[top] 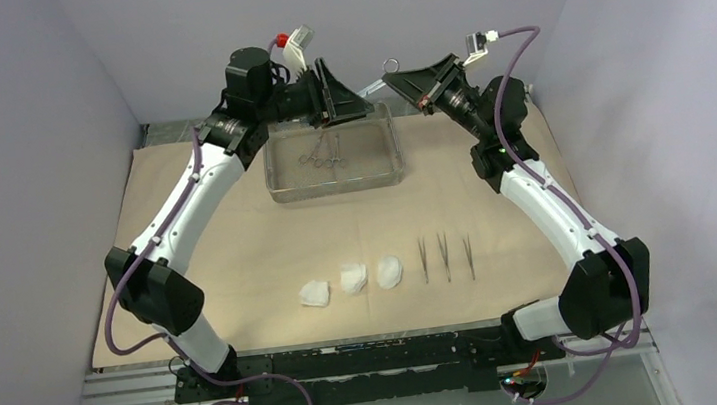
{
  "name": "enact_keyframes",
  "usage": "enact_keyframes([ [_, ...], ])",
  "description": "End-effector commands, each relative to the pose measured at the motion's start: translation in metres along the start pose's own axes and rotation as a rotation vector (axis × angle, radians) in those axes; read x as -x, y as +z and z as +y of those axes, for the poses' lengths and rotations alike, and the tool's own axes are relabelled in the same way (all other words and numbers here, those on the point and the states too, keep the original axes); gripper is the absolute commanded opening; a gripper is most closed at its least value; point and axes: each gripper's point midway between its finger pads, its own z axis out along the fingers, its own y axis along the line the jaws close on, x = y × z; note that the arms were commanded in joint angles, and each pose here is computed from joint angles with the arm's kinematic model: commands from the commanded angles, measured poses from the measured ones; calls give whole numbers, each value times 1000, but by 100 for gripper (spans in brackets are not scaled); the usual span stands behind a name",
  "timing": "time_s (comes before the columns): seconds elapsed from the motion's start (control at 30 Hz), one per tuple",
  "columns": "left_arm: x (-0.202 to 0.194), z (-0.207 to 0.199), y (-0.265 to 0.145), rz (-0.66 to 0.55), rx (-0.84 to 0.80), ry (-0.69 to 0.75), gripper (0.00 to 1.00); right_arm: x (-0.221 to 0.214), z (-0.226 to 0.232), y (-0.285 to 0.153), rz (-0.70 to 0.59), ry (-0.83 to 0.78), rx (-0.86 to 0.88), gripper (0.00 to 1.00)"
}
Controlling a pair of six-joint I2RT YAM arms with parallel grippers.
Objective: Open and lay out the surgical kit
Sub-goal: Pick up the medical item from the container.
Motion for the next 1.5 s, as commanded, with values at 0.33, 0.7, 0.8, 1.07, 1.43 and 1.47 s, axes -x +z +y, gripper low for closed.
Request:
enact_keyframes([
  [0.33,-1,-67,-33,-4,-166,111,34,-1,42,-19,4,-10,136,0],
  [0.7,-2,-64,-41,23,-167,152,0,-7,43,-24,40,-16,106,0],
  [0.8,-5,-59,-46,44,-166,195,0,-8,38,-25,57,-47,68,4],
  [1.07,-25,-52,-62,169,-205,302,0,-19,36,-31,137,-157,36,70],
  [1.43,-49,-44,-73,274,-214,311,0,-43,82,-46,381,-422,285,79],
  [1.47,-50,-42,-73,278,-212,307,0,-46,83,-49,401,-439,297,79],
])
